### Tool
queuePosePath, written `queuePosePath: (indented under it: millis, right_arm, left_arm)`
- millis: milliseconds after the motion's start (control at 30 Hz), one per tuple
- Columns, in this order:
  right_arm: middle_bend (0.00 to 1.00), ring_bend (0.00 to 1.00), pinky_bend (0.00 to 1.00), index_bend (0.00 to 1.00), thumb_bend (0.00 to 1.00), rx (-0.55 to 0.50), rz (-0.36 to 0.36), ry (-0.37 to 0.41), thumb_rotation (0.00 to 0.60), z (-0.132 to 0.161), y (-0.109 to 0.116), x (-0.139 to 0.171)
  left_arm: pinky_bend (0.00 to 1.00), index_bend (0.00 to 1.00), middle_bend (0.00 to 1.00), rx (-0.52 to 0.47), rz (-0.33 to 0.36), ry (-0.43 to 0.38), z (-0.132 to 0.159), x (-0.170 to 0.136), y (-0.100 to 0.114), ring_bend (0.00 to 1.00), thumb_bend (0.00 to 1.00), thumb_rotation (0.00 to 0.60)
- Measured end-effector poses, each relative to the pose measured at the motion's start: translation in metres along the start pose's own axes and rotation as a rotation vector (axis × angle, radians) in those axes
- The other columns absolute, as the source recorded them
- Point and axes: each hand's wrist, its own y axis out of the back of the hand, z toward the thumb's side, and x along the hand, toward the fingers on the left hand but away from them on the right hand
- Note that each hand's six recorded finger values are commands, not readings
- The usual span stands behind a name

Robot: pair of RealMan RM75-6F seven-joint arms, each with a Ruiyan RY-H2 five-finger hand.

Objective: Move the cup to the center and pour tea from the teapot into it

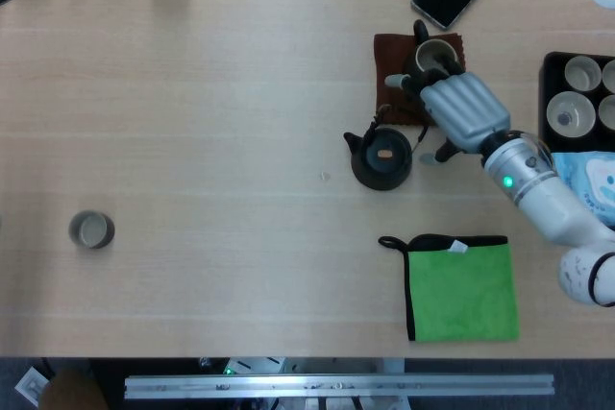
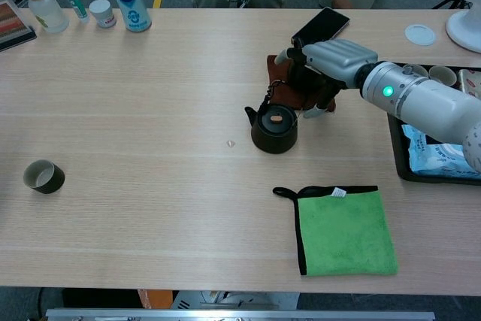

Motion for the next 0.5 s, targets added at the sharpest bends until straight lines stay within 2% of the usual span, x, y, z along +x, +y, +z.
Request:
queuePosePath:
  millis: [500]
  right_arm:
    - [0.35, 0.22, 0.00, 0.16, 0.00, -0.112, 0.095, 0.029, 0.600, 0.005, -0.015, 0.000]
  left_arm:
    - [0.03, 0.21, 0.19, 0.002, -0.001, -0.001, 0.001, 0.001, 0.000, 0.11, 0.34, 0.600]
